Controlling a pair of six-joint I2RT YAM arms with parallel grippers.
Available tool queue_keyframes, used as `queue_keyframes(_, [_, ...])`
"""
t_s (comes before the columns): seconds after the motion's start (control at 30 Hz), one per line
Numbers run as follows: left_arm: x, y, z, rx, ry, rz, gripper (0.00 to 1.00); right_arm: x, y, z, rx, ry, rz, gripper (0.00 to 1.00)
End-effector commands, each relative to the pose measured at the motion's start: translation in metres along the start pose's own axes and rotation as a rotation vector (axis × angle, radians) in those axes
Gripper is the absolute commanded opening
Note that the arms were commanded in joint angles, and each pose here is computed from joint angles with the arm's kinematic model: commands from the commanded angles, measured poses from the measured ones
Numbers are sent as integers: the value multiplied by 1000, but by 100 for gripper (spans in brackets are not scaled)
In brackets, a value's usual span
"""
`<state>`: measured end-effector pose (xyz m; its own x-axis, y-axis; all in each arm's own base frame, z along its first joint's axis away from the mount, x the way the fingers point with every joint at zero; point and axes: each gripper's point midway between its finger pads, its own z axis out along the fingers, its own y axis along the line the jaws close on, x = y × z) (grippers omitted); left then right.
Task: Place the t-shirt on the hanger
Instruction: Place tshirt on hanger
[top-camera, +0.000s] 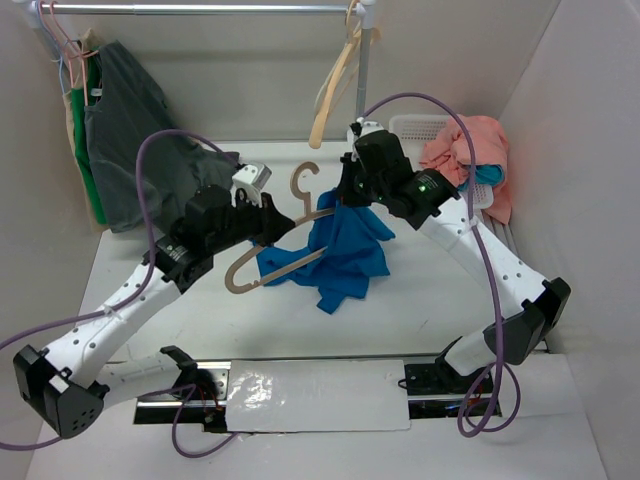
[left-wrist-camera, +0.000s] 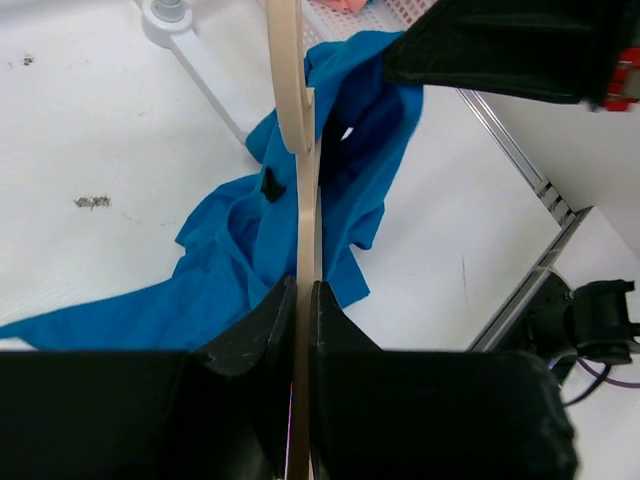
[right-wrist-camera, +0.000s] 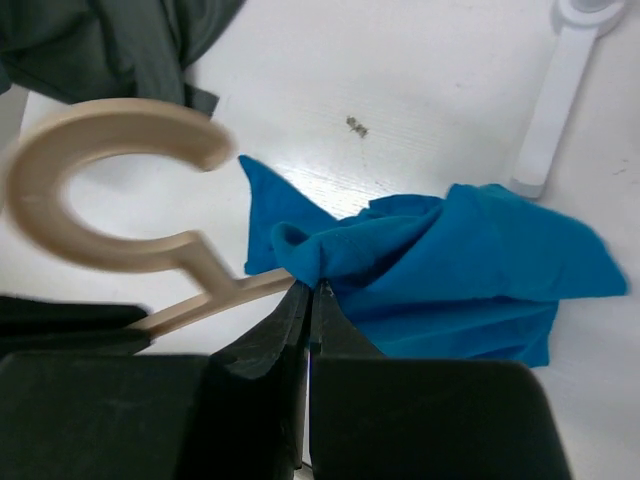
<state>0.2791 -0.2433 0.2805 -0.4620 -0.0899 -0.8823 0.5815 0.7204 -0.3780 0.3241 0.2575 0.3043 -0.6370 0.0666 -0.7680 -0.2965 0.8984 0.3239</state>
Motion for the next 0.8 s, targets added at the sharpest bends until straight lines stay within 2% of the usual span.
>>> queue_keyframes(0.0, [-11, -9, -28, -21, 30, 16, 0, -25, -15, -17, 73, -77, 17, 0])
queue_keyframes(0.13, [-3, -15, -50, -6, 67, 18, 0, -13, -22, -6, 86, -35, 7, 0])
queue_keyframes(0.37, [-10, -37, -58, 81, 79, -32, 0, -7, -16, 6, 42, -9, 12, 0])
queue_keyframes(0.47, [-32, -41, -58, 86, -35, -72, 0, -8, -13, 7, 27, -14, 13, 0])
queue_keyframes(0.6, [-49, -37, -55, 46, -110, -115, 0, -5, -13, 6, 23, -2, 12, 0])
queue_keyframes(0.77, [-66, -31, -42, 31, -225, -242, 0, -3, -12, 9, 14, 4, 12, 0])
